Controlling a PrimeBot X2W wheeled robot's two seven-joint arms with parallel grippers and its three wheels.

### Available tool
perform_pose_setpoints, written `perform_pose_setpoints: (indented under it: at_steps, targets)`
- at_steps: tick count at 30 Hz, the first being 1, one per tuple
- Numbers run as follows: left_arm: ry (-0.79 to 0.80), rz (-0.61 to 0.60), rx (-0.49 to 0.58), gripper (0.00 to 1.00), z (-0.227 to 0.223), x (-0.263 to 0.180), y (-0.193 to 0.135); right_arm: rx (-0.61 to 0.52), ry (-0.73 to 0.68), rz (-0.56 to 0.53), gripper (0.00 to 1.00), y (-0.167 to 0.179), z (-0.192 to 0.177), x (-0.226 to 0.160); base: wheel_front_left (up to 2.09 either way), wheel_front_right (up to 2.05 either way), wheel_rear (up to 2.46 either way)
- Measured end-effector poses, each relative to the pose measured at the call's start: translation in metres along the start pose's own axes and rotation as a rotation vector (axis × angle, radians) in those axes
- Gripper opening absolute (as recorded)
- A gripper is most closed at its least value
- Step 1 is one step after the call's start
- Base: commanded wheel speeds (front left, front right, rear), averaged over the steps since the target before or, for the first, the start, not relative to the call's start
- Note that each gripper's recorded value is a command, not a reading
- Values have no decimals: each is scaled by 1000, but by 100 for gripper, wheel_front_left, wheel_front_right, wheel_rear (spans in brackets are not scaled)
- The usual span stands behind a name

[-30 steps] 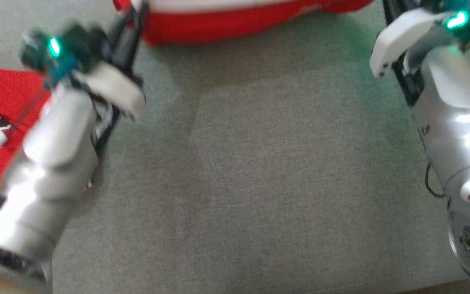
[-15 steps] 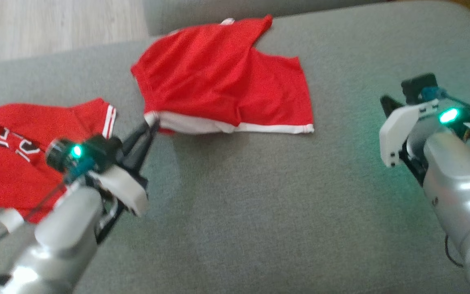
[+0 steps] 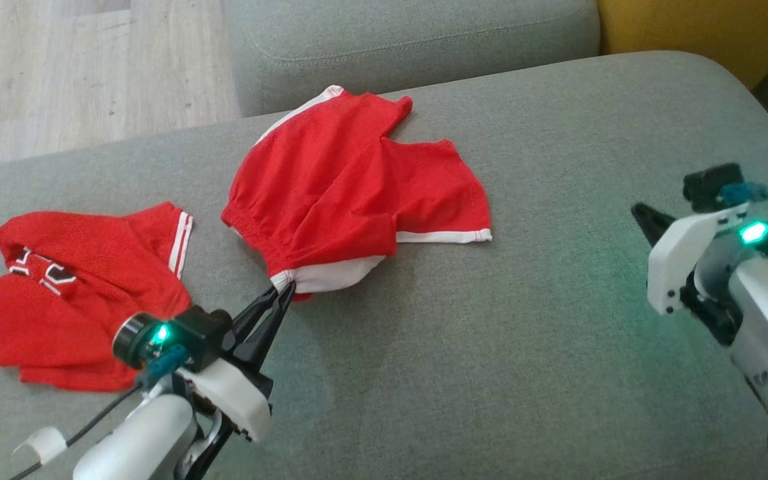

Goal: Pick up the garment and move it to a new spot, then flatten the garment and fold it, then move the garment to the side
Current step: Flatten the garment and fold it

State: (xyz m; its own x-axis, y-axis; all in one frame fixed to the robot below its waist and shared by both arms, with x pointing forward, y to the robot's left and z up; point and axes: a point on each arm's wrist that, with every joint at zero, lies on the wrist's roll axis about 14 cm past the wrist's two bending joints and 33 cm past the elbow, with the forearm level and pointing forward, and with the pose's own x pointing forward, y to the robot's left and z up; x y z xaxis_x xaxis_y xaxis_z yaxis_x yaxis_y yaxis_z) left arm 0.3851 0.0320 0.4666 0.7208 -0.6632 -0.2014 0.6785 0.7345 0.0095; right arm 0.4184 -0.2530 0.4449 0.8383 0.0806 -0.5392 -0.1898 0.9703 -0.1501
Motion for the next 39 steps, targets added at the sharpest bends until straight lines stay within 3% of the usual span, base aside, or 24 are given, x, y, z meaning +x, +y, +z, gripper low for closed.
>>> perform_pose_setpoints:
  at_steps: [4, 5, 6, 8, 9, 10, 11, 19, 24, 31, 39]
  targets:
    - [6, 15, -12, 0, -3, -7, -1, 52, -130, 11, 0, 2, 27, -1, 0, 0, 0]
    - [14, 18, -16, 0, -5, -8, -1, 63, -172, 10, 80, 2, 33, -1, 0, 0, 0]
    - [16, 29, -20, 0, -7, -9, 0, 80, -214, 9, 100, 2, 40, -2, 0, 0, 0]
    - [15, 57, -34, 0, -7, -10, 5, 116, -291, 9, 100, 4, 51, -3, 0, 0, 0]
    - [14, 71, -36, 13, -7, -11, 8, 127, -330, 10, 100, 6, 57, -3, 0, 0, 0]
    - [9, 86, -35, 49, -7, -12, 11, 142, -369, 12, 100, 9, 62, -4, 0, 0, 0]
    - [4, 104, -35, 100, -8, -13, 15, 161, -410, 12, 100, 12, 67, -5, 0, 0, 0]
    - [-116, 340, -107, 100, 13, -23, 63, 259, -641, -13, 100, 23, 103, -23, 0, 0, 0]
    - [-281, 481, -105, 100, 57, -44, 88, 299, -769, -17, 100, 42, 120, -46, 0, 0, 0]
    - [-319, 623, -181, 100, 40, -88, 86, 311, -695, 3, 100, 79, 76, -52, 0, 0, 0]
    - [-297, 614, -222, 100, 20, -93, 75, 285, -627, 35, 100, 98, 56, -43, 0, 0, 0]
